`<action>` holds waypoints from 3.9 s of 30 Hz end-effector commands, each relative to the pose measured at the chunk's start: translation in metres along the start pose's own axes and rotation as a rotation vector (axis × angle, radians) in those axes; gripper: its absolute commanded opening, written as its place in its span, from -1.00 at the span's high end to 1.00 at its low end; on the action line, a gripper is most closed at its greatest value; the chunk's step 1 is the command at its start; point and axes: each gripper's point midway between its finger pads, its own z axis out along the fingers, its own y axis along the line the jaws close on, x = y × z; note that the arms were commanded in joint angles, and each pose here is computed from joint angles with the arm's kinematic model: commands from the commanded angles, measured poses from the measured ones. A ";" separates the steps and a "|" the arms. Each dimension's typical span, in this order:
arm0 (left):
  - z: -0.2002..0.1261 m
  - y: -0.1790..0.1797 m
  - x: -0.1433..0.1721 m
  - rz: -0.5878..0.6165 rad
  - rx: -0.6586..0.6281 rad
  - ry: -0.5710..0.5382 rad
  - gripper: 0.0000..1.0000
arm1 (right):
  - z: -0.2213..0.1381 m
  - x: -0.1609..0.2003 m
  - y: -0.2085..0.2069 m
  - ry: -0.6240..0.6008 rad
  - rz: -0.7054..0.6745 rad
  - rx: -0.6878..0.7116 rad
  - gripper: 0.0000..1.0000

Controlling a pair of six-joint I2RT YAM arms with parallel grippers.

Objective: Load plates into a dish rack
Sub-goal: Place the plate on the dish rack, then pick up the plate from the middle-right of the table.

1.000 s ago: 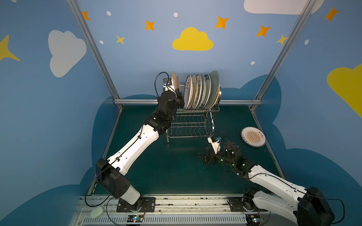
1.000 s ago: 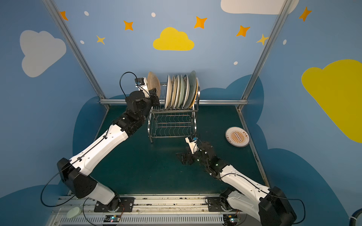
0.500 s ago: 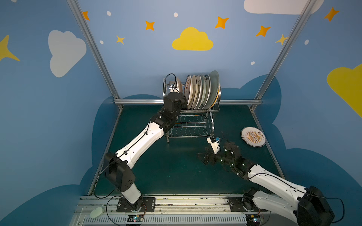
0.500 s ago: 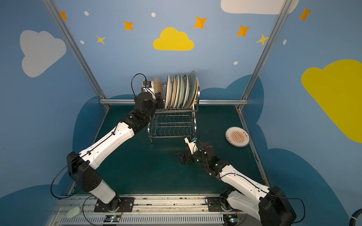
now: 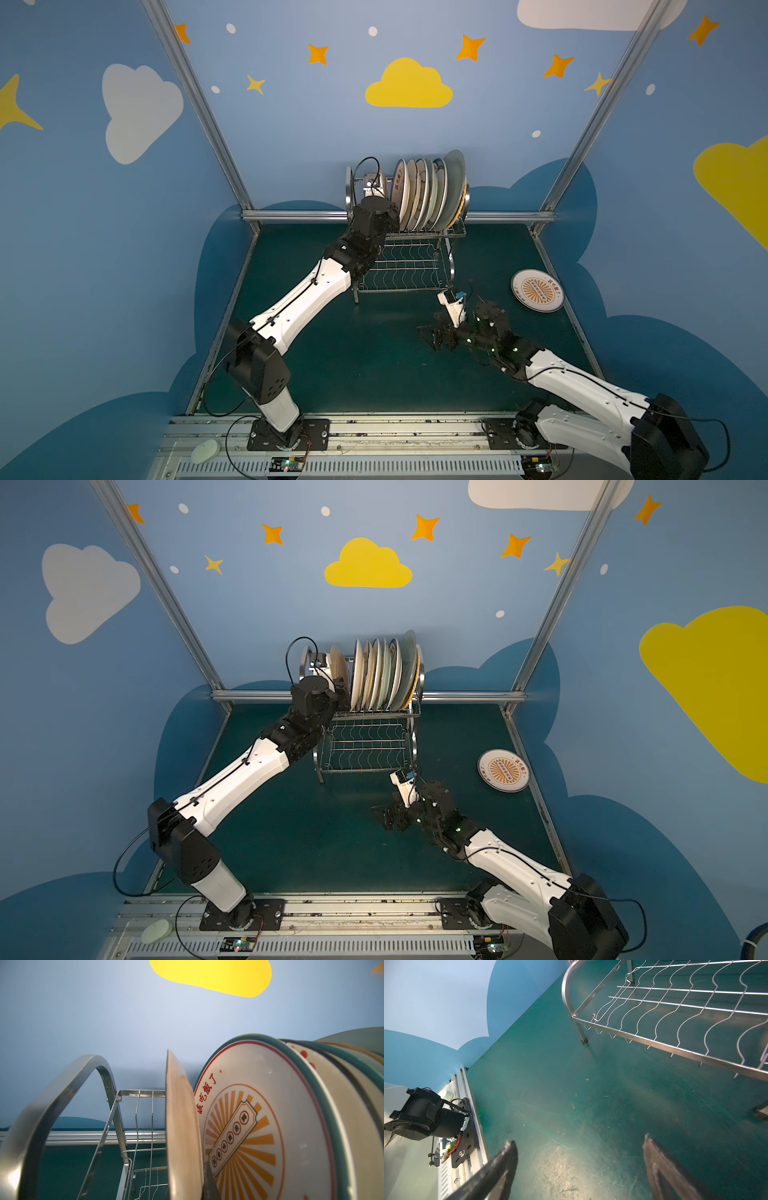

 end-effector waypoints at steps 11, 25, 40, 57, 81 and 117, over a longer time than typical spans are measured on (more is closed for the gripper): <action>-0.007 -0.023 -0.022 0.018 0.007 -0.107 0.70 | -0.001 -0.011 0.006 -0.017 -0.030 -0.003 -0.84; -0.014 -0.022 -0.035 -0.011 0.010 -0.127 0.31 | -0.002 -0.012 0.007 -0.018 -0.033 0.000 -0.85; -0.064 -0.007 -0.100 -0.158 0.090 -0.204 0.27 | -0.004 -0.013 0.007 -0.023 -0.035 0.005 -0.85; -0.192 0.051 -0.088 -0.357 0.291 -0.114 -0.39 | -0.026 -0.030 0.001 -0.097 -0.021 0.084 -0.85; -0.272 0.071 0.137 -0.332 0.483 0.348 -1.00 | -0.174 -0.032 -0.176 -0.334 0.645 0.824 -0.91; -0.266 0.086 0.164 -0.407 0.451 0.397 -1.00 | -0.195 0.097 -0.386 -0.479 1.631 0.552 -0.39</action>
